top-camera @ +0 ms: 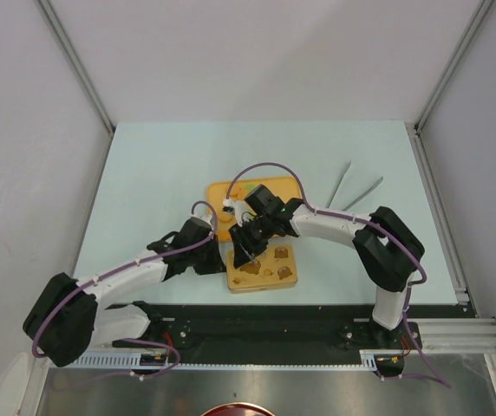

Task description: Pack the cookies

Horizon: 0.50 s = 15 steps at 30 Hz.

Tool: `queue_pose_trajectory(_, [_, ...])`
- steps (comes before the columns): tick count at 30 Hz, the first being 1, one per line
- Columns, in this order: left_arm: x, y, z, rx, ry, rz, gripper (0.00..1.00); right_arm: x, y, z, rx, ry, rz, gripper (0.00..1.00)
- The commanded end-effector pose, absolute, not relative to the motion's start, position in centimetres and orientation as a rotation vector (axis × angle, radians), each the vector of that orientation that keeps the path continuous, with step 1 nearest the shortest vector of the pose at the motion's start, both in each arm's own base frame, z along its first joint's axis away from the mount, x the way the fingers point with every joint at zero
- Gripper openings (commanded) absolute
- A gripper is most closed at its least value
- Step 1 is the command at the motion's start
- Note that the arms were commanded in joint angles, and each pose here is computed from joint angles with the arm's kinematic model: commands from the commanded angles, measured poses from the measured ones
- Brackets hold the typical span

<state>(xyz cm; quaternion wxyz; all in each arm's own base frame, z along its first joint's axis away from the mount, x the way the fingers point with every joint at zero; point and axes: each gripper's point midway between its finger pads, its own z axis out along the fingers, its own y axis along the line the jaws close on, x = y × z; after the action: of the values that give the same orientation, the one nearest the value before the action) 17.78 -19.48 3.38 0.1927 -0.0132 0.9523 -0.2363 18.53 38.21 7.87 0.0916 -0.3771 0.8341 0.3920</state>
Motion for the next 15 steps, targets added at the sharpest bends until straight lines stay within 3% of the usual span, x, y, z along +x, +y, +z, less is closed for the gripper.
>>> queue_pose_trajectory(1, [18.5, -20.0, 4.9, -0.055, 2.623, -0.683, 0.01, 18.4, 37.3, 5.8, -1.129, 2.542, 1.082, 0.40])
queue_pose_trajectory(10, [20.4, -16.8, 9.8, -0.151, 2.452, -0.524, 0.06, 18.7, 37.6, 6.5, -1.125, 2.520, 1.078, 0.40])
queue_pose_trajectory(15, [21.4, -17.4, 13.5, -0.123, 2.321, -0.600, 0.08, 19.3, 37.8, 7.9, -1.131, 2.493, 1.062, 0.40])
